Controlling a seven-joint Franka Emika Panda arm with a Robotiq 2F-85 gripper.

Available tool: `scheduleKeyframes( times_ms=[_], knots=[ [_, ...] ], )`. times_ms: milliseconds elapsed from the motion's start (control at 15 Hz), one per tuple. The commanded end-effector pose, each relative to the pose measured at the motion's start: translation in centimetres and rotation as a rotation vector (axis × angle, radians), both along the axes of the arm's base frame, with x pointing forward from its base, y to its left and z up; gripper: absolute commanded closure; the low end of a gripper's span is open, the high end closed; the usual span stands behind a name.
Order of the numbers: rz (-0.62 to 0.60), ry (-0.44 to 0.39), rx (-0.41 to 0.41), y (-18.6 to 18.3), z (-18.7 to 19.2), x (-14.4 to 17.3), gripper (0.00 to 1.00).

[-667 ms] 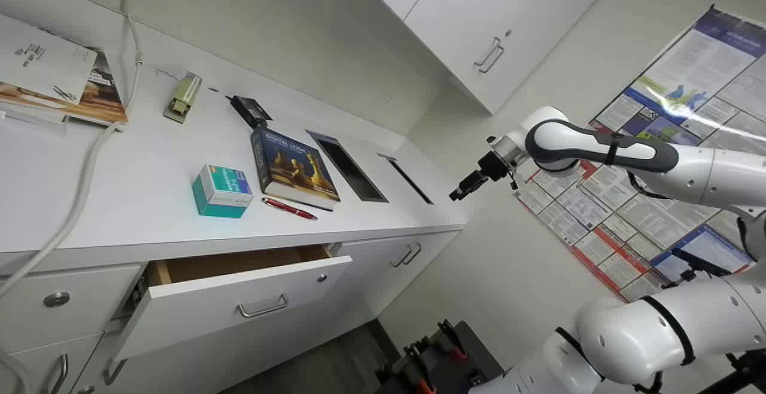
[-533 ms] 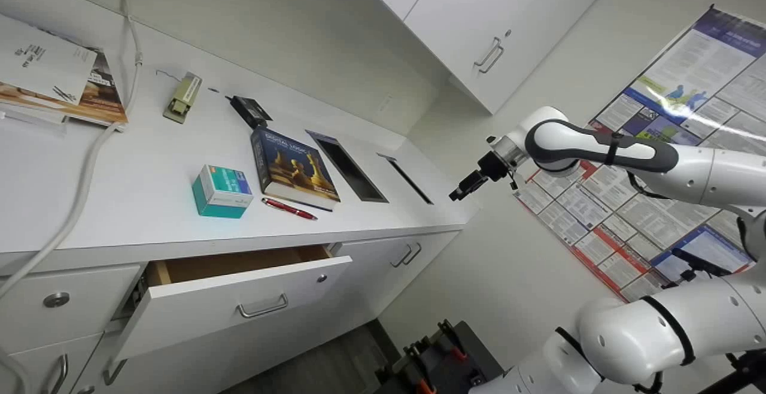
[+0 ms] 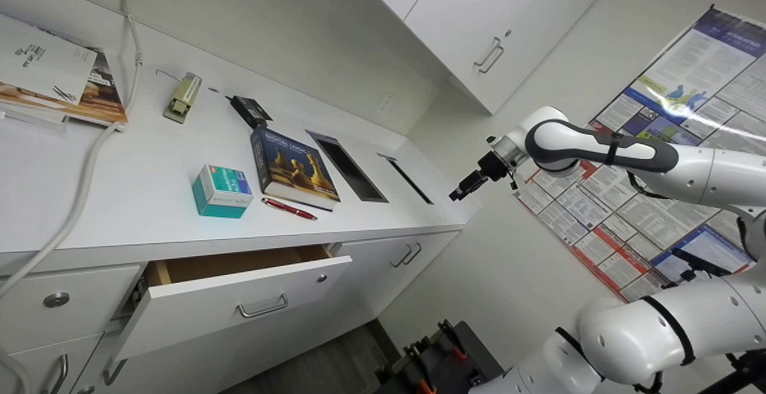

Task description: Open the first drawer from the right and then put the pen inside it

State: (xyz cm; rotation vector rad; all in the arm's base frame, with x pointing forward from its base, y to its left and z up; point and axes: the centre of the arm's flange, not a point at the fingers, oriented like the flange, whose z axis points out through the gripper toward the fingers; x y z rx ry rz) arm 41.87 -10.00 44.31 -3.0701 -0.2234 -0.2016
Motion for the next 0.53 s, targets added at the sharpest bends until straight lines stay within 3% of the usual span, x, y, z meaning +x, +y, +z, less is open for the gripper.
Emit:
scheduleKeyframes(
  times_ms=[0,333,467],
  knots=[
    [0.0,0.0,0.0,0.0,0.0,0.0,0.0],
    [0.0,0.0,0.0,0.0,0.0,0.0,0.0],
    [0.054,-0.006,-0.012,1.7,0.1,0.0,0.0]
  ],
)
